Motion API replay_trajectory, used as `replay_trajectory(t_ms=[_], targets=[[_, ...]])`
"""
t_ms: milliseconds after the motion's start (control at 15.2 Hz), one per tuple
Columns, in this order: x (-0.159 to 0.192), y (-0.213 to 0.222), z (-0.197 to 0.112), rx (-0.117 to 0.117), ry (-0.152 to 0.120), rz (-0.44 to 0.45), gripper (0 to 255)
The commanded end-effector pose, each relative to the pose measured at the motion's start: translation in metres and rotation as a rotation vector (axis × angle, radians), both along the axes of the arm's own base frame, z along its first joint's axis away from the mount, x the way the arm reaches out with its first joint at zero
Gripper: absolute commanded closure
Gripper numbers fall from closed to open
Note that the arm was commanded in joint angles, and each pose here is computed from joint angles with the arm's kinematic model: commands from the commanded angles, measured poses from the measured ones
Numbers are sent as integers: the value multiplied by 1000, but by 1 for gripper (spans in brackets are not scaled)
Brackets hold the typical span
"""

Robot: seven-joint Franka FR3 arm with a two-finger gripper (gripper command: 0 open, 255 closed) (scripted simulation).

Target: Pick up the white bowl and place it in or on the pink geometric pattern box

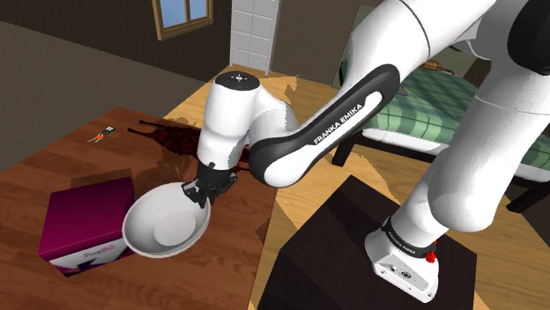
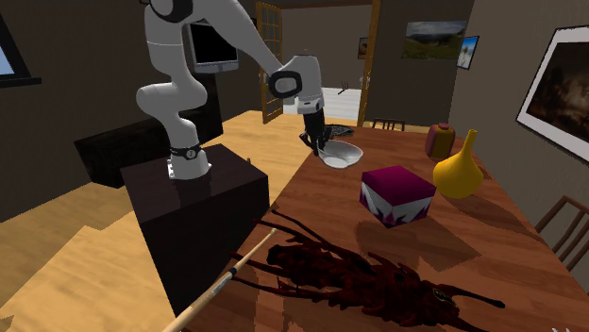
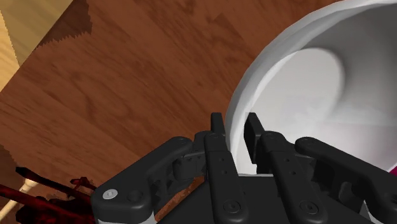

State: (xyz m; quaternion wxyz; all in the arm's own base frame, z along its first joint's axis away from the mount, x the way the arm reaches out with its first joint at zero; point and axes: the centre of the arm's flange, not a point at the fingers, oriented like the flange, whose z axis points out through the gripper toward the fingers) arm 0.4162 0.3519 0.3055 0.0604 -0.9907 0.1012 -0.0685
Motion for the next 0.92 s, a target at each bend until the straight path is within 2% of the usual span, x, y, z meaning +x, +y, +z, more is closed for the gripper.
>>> replay_trajectory(t_ms=[0,396,858], targets=[[-1,-1,12,1,0,0,255],[-1,-1,42,1,0,0,255],[78,45,55,1,0,0,255]])
